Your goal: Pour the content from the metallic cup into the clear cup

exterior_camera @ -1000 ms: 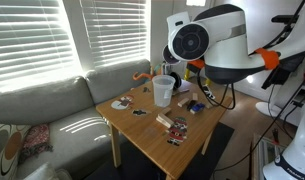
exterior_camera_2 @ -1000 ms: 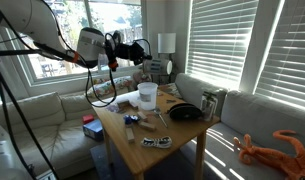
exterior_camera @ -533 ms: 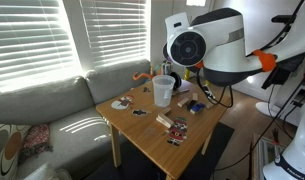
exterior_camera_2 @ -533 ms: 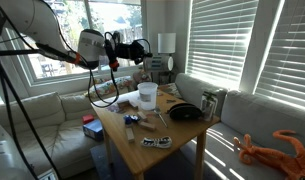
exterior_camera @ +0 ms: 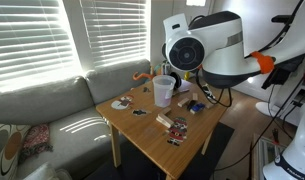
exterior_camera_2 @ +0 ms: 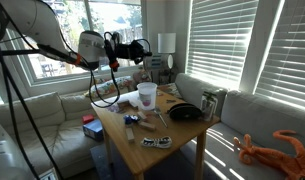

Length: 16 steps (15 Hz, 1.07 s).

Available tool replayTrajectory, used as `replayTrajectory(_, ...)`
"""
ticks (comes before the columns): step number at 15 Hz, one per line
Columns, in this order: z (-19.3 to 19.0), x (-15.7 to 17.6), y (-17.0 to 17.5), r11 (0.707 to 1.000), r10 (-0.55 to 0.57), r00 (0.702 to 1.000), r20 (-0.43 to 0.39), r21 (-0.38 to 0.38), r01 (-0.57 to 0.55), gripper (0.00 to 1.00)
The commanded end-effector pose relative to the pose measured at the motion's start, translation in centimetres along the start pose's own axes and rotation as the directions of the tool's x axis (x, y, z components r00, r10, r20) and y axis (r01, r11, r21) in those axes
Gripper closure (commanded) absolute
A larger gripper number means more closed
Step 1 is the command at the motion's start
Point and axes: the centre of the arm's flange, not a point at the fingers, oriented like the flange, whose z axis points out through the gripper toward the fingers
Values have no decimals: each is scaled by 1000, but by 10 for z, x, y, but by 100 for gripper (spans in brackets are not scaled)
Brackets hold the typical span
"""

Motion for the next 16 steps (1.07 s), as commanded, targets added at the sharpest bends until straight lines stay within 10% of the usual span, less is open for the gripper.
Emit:
replayTrajectory(1, 2, 4, 3, 1000, 17, 1000, 12, -2, -17, 99)
replayTrajectory(8, 33, -21, 59, 954, 206, 956, 208, 176, -244, 99)
replayTrajectory(16, 92, -86, 112, 784, 347, 795, 497, 311, -537, 99)
